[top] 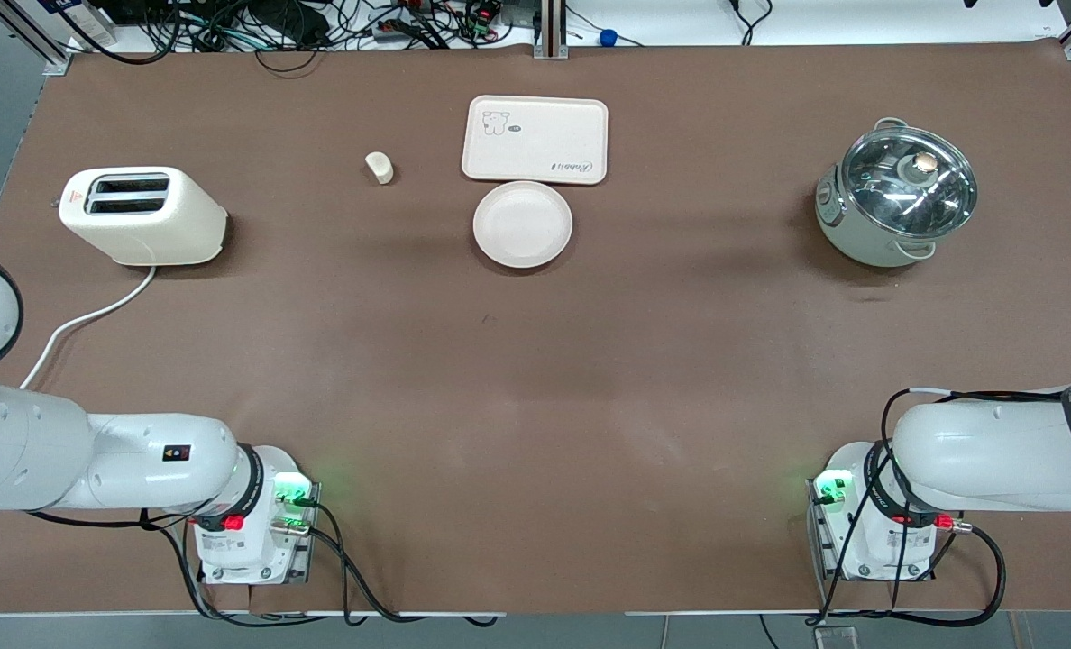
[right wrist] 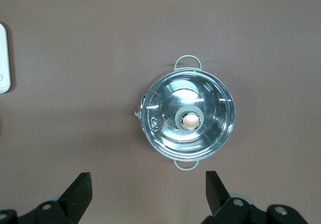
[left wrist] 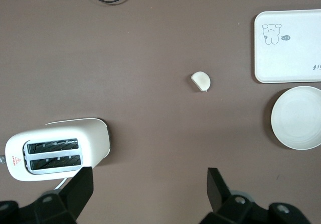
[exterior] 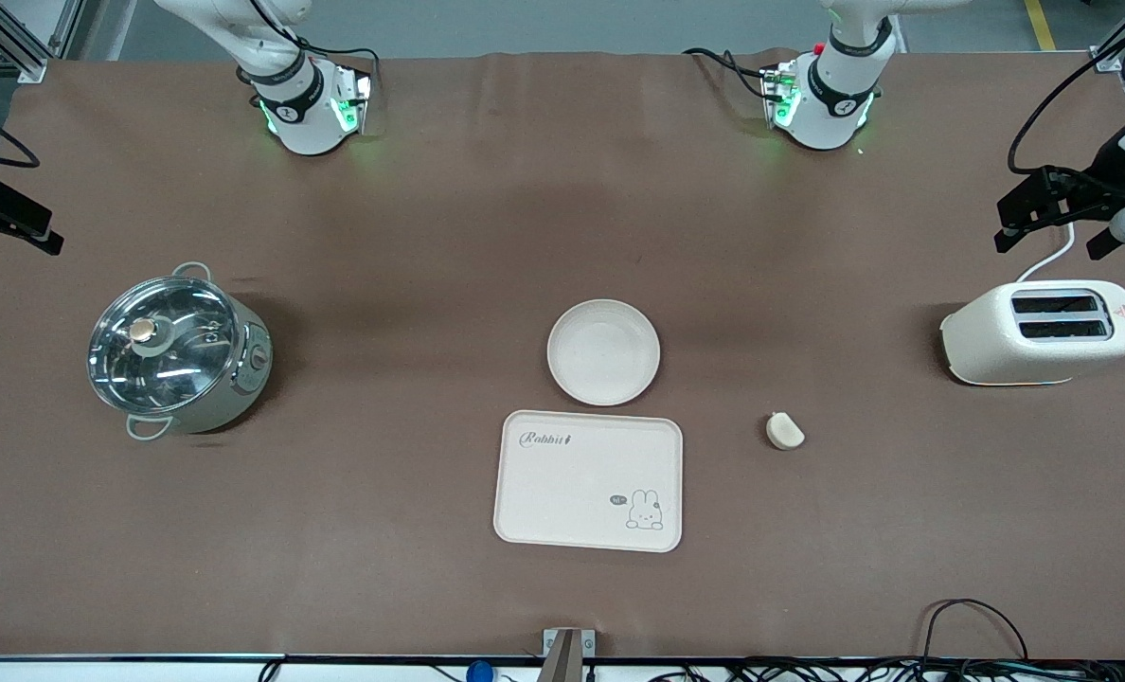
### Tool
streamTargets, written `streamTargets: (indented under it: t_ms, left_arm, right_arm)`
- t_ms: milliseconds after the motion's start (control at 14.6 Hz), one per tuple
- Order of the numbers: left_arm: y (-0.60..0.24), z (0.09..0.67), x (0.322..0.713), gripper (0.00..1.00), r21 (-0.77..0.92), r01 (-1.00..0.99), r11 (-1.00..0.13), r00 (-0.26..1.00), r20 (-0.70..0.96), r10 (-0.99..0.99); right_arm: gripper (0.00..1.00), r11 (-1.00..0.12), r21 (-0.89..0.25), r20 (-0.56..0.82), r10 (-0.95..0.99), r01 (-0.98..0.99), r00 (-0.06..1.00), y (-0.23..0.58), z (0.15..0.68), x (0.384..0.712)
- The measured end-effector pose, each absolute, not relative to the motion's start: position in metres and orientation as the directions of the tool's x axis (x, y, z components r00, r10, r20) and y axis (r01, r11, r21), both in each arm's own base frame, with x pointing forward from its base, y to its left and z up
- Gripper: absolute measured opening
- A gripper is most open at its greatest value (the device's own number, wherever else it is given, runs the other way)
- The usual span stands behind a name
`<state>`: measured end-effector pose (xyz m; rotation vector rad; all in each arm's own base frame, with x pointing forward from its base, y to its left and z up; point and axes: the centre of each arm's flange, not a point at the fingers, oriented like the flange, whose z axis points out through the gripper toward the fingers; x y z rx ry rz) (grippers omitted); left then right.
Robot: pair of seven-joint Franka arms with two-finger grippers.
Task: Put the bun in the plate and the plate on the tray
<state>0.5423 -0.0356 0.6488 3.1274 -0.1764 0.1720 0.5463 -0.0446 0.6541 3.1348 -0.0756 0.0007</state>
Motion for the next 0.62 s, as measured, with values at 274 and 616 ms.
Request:
streamTargets:
  t_ms: [274,616]
  left_arm:
    - [-0.037,0.645,0.545,1.00,-0.001,-0.117,-0.993,0.988,0.097,-0.116]
    - [-0.029,0.619,0.553,1.00,0.005,-0.104,-0.995,0.994,0.035,-0.103]
  right_arm:
    - [1.00,-0.999,0.006,0.000,-0.049,-0.049,0.999,-0.045,0.654,0.546]
    - [1.00,-0.997,-0.068,-0.028,-0.040,-0.042,0.999,-0.037,0.638,0.553]
